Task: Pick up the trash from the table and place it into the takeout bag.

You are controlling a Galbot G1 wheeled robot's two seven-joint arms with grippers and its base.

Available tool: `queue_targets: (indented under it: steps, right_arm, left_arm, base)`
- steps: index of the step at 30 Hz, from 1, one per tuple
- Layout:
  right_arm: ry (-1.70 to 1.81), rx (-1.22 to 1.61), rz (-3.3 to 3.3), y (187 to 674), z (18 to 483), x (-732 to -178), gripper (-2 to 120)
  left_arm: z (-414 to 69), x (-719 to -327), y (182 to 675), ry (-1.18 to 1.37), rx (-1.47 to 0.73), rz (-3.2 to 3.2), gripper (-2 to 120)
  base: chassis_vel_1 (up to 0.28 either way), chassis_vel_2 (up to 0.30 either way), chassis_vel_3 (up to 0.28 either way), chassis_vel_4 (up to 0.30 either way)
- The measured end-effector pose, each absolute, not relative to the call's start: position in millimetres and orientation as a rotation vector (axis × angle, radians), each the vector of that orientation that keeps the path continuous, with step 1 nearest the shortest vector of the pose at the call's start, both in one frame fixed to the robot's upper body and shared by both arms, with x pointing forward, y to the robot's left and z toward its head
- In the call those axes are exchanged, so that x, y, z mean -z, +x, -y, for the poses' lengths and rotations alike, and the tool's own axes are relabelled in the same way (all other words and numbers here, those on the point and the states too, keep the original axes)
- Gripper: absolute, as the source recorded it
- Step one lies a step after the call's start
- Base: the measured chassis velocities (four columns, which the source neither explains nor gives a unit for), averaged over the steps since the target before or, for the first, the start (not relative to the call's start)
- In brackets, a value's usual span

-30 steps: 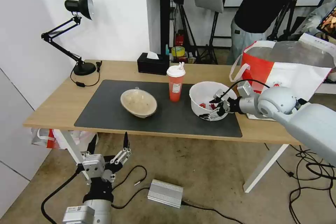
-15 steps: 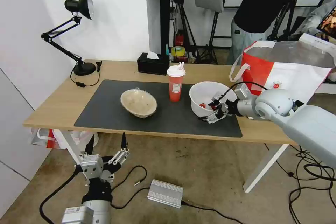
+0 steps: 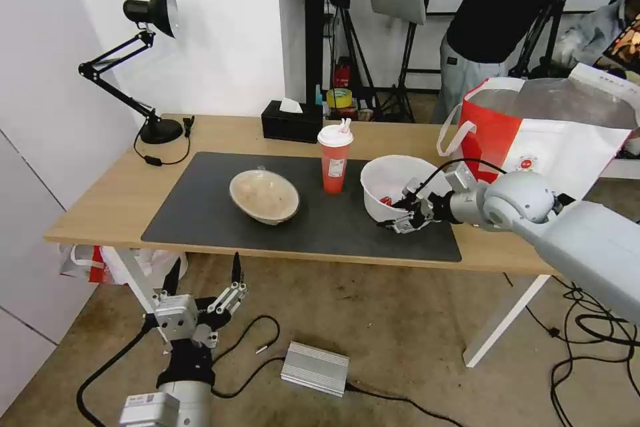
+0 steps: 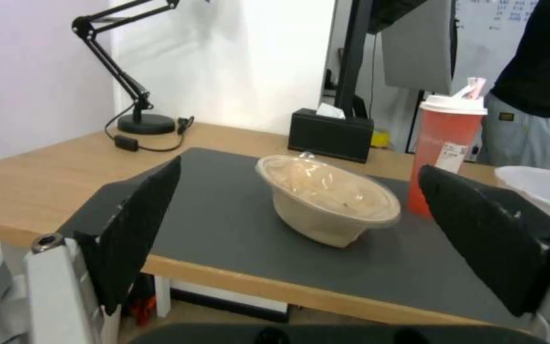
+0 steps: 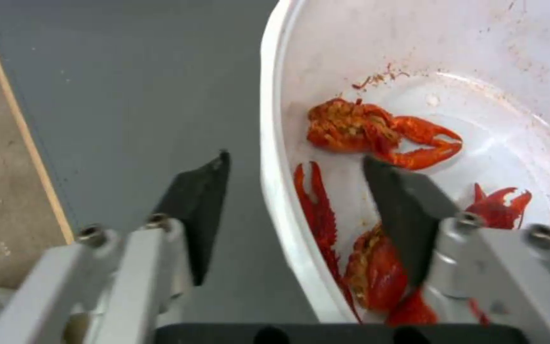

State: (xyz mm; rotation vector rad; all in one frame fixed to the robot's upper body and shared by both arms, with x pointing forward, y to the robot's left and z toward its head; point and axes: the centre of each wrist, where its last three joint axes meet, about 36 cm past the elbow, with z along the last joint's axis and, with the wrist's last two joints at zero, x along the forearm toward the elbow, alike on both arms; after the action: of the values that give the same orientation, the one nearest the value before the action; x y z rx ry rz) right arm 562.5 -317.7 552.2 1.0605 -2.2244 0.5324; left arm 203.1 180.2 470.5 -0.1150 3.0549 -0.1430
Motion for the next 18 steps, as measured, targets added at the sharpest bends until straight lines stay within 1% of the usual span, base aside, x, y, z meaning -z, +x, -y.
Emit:
queue_targets:
  steps: [1, 2, 5, 6, 7, 11, 12, 13, 15, 16, 18]
  right_arm:
    - [1.059, -0.531, 2.225, 562.9, 317.5, -551.9, 52]
    - [1.059, -0.531, 2.225, 562.9, 317.5, -551.9, 52]
    - [1.056, -0.526, 2.224, 563.9, 315.9, -551.1, 37]
    - [1.058, -0.525, 2.223, 564.1, 315.0, -550.9, 34]
    - [1.058, -0.525, 2.223, 564.1, 315.0, -550.9, 34]
    - [1.064, -0.522, 2.221, 565.0, 311.4, -550.4, 14]
    - [1.064, -0.522, 2.221, 565.0, 311.4, -550.4, 14]
    - [1.064, -0.523, 2.221, 565.1, 311.3, -550.5, 11]
    - [1.062, -0.527, 2.223, 565.3, 311.0, -552.3, 2]
    - [1.064, -0.528, 2.224, 565.4, 310.6, -553.2, 0]
    - [1.066, -0.529, 2.224, 565.2, 310.1, -553.7, 0]
  left_arm:
    - [-180.3, -470.6, 203.3, -0.115, 0.143, -3.054, 100]
    - [-180.3, -470.6, 203.3, -0.115, 0.143, -3.054, 100]
    - [-180.4, -470.4, 203.5, -0.115, 0.143, -3.054, 100]
    - [-180.4, -470.4, 203.5, -0.116, 0.143, -3.053, 100]
    - [-180.4, -470.4, 203.5, -0.116, 0.143, -3.053, 100]
    - [-181.0, -470.4, 203.8, -0.118, 0.140, -3.052, 100]
    - [-181.0, -470.4, 203.8, -0.118, 0.140, -3.052, 100]
    - [-181.1, -470.6, 203.8, -0.117, 0.140, -3.051, 100]
    - [-181.2, -471.1, 203.7, -0.118, 0.140, -3.050, 100]
    - [-181.2, -471.2, 203.8, -0.118, 0.140, -3.049, 100]
    - [-181.4, -471.4, 203.8, -0.118, 0.139, -3.048, 100]
  base:
    - [0.000, 0.000, 0.000, 0.000]
    - [0.000, 0.000, 0.000, 0.000]
    - [0.000, 0.000, 0.000, 0.000]
    - [0.000, 0.000, 0.000, 0.000]
    - [0.000, 0.000, 0.000, 0.000]
    - [0.000, 0.000, 0.000, 0.000]
    - [0.000, 0.000, 0.000, 0.000]
    - [0.000, 0.000, 0.000, 0.000]
    - [0.000, 0.000, 0.000, 0.000]
    - [0.000, 0.000, 0.000, 0.000]
    - [0.000, 0.000, 0.000, 0.000]
